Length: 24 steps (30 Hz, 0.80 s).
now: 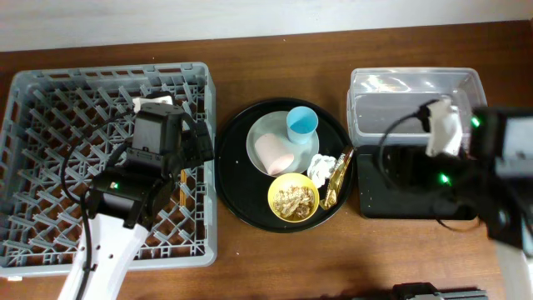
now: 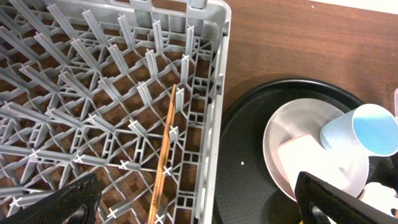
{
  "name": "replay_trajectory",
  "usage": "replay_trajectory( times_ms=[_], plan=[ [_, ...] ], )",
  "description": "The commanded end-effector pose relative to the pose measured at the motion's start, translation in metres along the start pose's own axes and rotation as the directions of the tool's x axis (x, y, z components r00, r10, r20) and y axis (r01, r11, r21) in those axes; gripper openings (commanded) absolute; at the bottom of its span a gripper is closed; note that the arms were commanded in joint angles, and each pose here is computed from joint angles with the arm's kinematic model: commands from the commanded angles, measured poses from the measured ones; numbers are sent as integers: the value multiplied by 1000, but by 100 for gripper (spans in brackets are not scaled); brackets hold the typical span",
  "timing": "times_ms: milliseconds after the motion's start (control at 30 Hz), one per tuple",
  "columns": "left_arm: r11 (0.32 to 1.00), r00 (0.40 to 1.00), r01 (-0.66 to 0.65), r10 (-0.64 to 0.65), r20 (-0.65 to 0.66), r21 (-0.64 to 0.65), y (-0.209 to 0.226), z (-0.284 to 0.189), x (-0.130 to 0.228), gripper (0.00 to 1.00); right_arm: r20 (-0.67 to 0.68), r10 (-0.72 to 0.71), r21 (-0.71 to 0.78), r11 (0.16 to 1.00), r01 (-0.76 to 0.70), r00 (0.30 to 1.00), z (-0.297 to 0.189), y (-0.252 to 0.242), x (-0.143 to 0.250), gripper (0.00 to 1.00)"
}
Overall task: Sort waste into correct bins and load items into the dishwasher rack
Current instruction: 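Reach the right gripper to the white tissue on the tray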
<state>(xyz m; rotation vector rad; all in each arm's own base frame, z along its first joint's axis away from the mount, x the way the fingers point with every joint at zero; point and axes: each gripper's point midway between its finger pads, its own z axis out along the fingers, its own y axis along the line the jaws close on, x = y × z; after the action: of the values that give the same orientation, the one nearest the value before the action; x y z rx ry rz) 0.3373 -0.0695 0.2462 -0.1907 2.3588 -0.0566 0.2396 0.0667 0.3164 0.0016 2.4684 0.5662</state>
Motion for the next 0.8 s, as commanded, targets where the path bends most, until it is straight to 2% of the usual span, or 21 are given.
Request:
replay_trajectory(
  times_ms=[0, 67, 300, 433, 767],
  plan=[
    [1000, 1000, 5, -6, 16, 11, -1, -5, -5, 99, -156, 153, -13, 988, -157, 976, 31, -3, 14, 49],
    [1000, 1000, 5, -5, 15, 10, -1, -5, -5, 99, -190, 192, 69, 981, -182, 963, 45, -14, 24, 45],
    [1000, 1000, 5, -5, 13, 10, 0, -5, -4, 99, -211, 195, 319, 940, -121, 958, 102, -36, 53, 44],
    [1000, 1000, 5, -5, 13, 10, 0, -5, -4, 99, -193, 137, 345, 936, -63, 972, 153, -35, 56, 43],
    [1000, 1000, 5, -5, 13, 10, 0, -5, -4, 99, -308, 184, 408, 912, -46, 934, 236, -56, 77, 44]
  ],
)
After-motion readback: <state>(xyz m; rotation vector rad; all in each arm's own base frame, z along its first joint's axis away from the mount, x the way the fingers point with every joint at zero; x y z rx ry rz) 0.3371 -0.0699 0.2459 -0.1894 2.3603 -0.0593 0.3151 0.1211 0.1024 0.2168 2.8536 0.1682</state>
